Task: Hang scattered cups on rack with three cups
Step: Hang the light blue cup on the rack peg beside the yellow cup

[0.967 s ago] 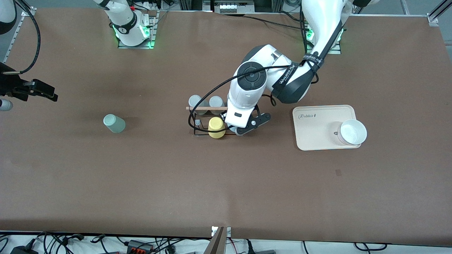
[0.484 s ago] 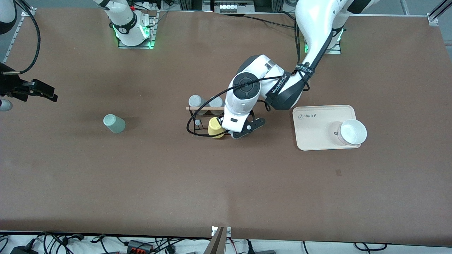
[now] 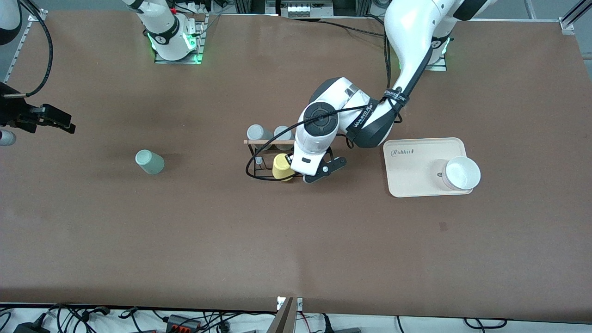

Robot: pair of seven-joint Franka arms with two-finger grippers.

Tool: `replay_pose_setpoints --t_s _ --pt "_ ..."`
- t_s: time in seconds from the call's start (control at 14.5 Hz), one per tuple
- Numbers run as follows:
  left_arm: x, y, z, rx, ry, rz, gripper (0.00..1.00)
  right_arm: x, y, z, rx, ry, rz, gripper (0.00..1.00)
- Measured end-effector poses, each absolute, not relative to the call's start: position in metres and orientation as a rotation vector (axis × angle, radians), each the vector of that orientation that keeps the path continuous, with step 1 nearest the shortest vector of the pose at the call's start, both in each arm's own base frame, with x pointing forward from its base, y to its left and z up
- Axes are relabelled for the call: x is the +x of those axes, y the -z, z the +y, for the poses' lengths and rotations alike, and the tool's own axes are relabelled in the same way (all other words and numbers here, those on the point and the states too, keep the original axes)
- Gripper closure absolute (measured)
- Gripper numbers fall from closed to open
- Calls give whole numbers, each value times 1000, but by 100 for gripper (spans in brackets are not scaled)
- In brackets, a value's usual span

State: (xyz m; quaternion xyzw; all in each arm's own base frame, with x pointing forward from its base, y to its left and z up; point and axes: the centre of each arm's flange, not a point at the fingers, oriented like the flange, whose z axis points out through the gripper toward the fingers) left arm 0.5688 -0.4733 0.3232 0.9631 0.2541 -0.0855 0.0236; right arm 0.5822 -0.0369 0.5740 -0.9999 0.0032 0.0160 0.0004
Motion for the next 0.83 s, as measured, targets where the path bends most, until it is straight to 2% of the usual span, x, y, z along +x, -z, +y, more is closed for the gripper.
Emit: replay_pose_setpoints --t_s 0.41,0.83 --pt "567 -313 -473 2983 267 787 36 582 -574 -37 -3140 -50 10 0" --pt "569 -316 -469 2979 262 794 28 582 -574 -37 -3140 -52 10 0"
